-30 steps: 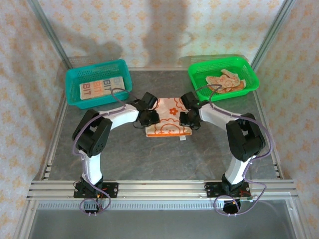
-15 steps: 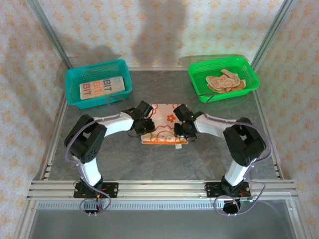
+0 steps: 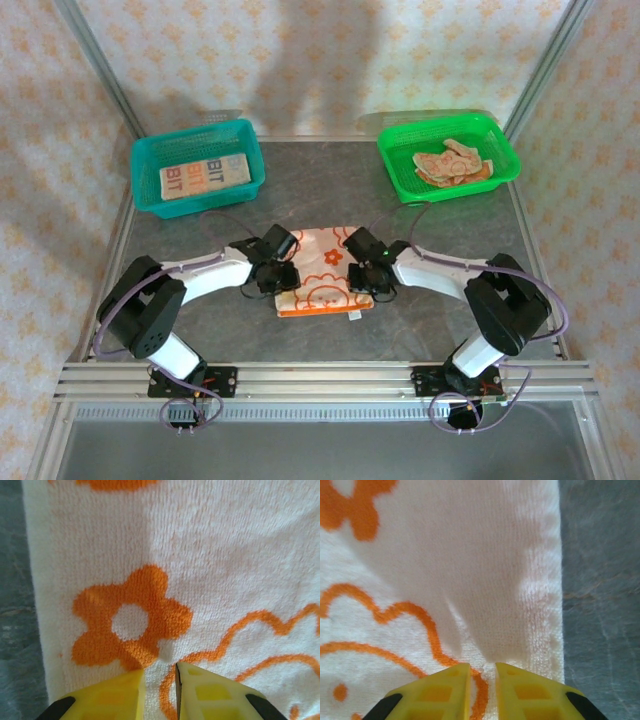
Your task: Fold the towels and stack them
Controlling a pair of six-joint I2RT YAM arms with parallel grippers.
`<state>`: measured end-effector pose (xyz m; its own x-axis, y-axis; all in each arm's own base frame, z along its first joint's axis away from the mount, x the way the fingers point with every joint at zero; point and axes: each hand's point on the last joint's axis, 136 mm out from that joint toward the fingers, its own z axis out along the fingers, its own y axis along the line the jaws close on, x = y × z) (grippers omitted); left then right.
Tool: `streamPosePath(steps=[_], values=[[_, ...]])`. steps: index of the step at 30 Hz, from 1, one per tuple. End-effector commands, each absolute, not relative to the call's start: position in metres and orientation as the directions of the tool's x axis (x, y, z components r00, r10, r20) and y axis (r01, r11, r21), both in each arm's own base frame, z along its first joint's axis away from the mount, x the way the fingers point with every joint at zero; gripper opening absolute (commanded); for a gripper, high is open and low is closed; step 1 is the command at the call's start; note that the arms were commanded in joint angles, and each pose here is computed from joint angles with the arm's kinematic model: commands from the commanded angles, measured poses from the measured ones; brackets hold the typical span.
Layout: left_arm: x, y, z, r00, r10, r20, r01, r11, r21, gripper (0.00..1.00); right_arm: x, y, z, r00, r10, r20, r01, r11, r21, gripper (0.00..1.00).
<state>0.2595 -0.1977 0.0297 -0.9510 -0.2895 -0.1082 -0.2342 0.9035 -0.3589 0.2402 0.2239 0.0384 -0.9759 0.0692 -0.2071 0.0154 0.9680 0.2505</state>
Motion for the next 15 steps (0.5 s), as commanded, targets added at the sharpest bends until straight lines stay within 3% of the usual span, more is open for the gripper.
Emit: streamPosePath(steps=[1, 8, 15], values=[[0.291, -0.192, 0.060, -0.937, -0.310, -0.160, -0.229, 0.893, -0.388, 0.21, 0.274, 0.221, 0.069, -0.948, 0.088, -0.304, 0.018, 0.974, 0.226, 0.18], [0.365, -0.161, 0.078, -0.909, -0.317, -0.271, -0.221, 0.916, -0.334, 0.04, 0.345, 0.213, 0.076, -0.931, 0.132, -0.339, 0.061, 0.975, 0.213, 0.00], [0.401, -0.157, 0.058, -0.924, -0.274, -0.266, -0.205, 0.944, -0.260, 0.01, 0.396, 0.214, 0.061, -0.940, 0.131, -0.314, 0.069, 0.977, 0.202, 0.00]])
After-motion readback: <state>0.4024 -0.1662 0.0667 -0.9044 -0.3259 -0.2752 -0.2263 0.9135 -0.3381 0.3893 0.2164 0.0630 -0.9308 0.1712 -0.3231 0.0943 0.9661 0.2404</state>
